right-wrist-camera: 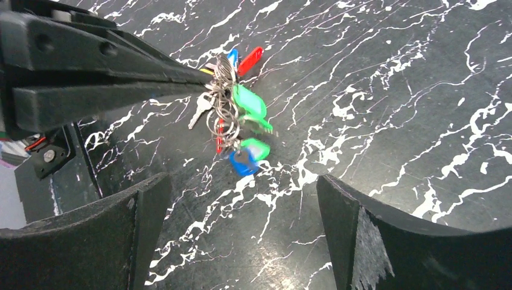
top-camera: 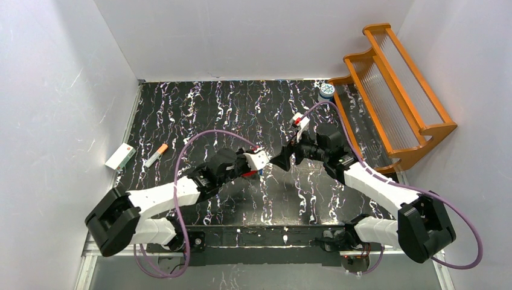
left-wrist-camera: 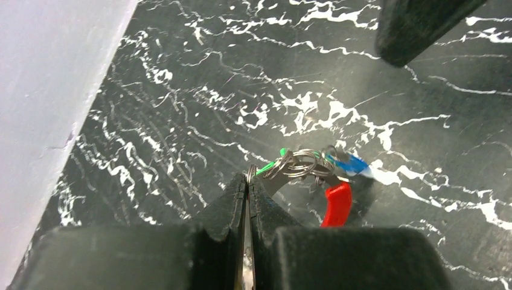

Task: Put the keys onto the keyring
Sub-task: Place the keyring at the center of the board.

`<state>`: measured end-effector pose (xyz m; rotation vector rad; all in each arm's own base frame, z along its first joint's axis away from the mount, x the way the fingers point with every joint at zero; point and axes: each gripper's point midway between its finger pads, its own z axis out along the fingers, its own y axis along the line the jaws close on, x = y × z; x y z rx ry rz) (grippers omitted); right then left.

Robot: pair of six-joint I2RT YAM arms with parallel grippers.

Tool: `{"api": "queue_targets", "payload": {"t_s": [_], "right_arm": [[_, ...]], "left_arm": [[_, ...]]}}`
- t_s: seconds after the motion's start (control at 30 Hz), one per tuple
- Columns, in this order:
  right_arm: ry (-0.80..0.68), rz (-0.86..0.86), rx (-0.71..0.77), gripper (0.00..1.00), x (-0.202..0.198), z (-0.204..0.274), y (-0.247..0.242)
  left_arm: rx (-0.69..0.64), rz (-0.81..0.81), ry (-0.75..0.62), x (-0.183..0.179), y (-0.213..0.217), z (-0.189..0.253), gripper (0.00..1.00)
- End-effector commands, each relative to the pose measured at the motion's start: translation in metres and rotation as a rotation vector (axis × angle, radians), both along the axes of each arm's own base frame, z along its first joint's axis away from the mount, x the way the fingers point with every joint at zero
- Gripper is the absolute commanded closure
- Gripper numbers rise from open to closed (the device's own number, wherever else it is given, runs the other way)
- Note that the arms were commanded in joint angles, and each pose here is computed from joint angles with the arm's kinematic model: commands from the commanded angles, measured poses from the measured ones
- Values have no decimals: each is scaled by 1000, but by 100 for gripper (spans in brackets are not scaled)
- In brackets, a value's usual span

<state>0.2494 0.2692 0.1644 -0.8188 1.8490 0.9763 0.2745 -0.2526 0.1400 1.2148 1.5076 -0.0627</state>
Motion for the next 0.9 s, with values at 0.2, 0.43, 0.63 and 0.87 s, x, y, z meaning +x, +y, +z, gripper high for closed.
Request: {"api": "queue_targets", "payload": {"t_s": [0.2,0.43,0.63,0.87], "right_arm": [[-64,-69,-7,1,10,15,-12],[-60,-78,-8,1,12,14,-14],[-54,-86,-1,1,15,13,-14],[-36,-97,2,1,20,9,-15]], "left_arm": [[-197,-3,40,33,-38,33,91],[-487,50,142,55,-20,60,57],[-766,242,174,75,29,79,11],[-1015,476,180,82,114,84,2]]}}
